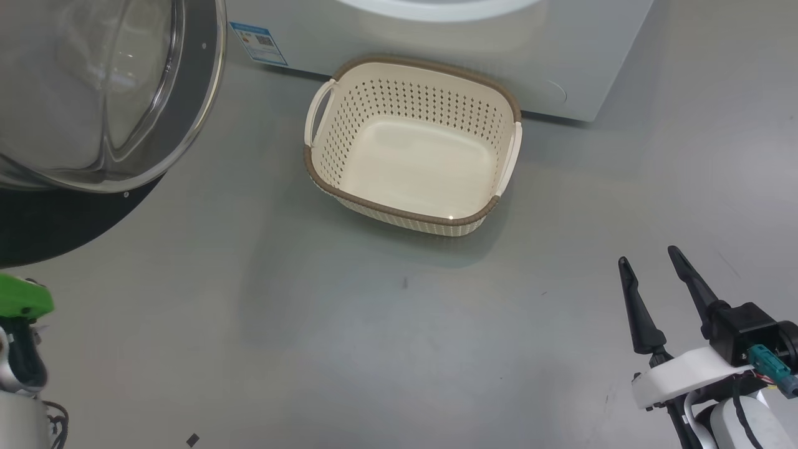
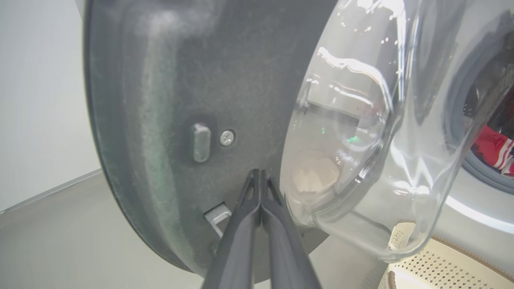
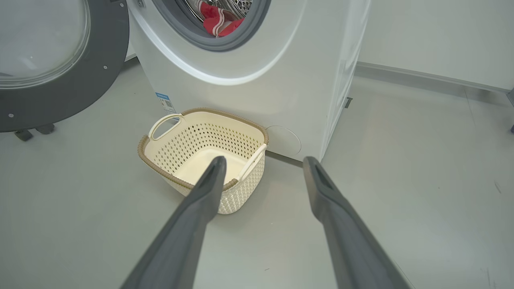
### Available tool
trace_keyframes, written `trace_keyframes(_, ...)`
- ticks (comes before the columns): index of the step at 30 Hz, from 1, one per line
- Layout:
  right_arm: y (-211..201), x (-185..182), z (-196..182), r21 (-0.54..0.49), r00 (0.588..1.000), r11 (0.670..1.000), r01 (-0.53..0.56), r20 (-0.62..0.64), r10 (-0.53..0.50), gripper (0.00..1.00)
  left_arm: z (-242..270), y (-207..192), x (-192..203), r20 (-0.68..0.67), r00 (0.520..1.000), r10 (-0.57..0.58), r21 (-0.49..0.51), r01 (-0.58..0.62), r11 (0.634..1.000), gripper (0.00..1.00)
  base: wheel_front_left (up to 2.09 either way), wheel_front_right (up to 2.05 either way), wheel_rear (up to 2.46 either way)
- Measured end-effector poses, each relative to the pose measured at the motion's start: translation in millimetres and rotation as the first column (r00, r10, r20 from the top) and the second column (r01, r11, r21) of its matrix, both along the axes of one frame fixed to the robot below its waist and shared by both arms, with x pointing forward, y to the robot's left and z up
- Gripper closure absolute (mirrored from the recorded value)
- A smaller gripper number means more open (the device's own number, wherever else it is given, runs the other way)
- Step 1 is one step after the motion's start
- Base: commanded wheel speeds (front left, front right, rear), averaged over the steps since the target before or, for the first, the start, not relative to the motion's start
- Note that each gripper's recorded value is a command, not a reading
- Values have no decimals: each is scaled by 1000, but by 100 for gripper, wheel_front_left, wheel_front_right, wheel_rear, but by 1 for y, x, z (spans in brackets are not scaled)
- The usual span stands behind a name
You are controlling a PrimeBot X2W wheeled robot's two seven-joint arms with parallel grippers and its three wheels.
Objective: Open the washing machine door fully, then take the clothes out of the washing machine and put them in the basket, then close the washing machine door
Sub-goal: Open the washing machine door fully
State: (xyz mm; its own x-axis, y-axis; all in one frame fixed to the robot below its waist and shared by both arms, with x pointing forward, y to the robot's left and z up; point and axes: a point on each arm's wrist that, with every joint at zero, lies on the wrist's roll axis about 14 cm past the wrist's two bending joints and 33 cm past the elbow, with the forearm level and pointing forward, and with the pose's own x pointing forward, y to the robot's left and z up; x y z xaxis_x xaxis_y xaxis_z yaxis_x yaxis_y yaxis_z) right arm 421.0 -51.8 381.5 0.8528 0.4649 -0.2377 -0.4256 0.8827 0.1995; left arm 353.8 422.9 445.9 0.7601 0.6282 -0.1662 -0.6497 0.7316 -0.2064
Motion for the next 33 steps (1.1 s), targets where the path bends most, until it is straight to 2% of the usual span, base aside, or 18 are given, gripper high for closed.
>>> trace_keyframes(4,3,0,14,23,1000,1000,9,29,-10,0,8,-23,10,-15,993,-115,51,115,992,100,0,0,0)
trace_keyframes(19,-2,-14,55,90,992,993,72,96,-81,0,11,-72,-4,49,969,-241,13,240,971,100,0,0,0)
trace_keyframes(27,-23,-28,71,98,980,985,141,129,-153,0,-4,-119,-8,59,937,-344,-43,347,937,100,0,0,0)
trace_keyframes(33,-42,-40,79,89,968,978,190,150,-202,0,-4,-153,-5,61,898,-435,-32,438,899,100,0,0,0)
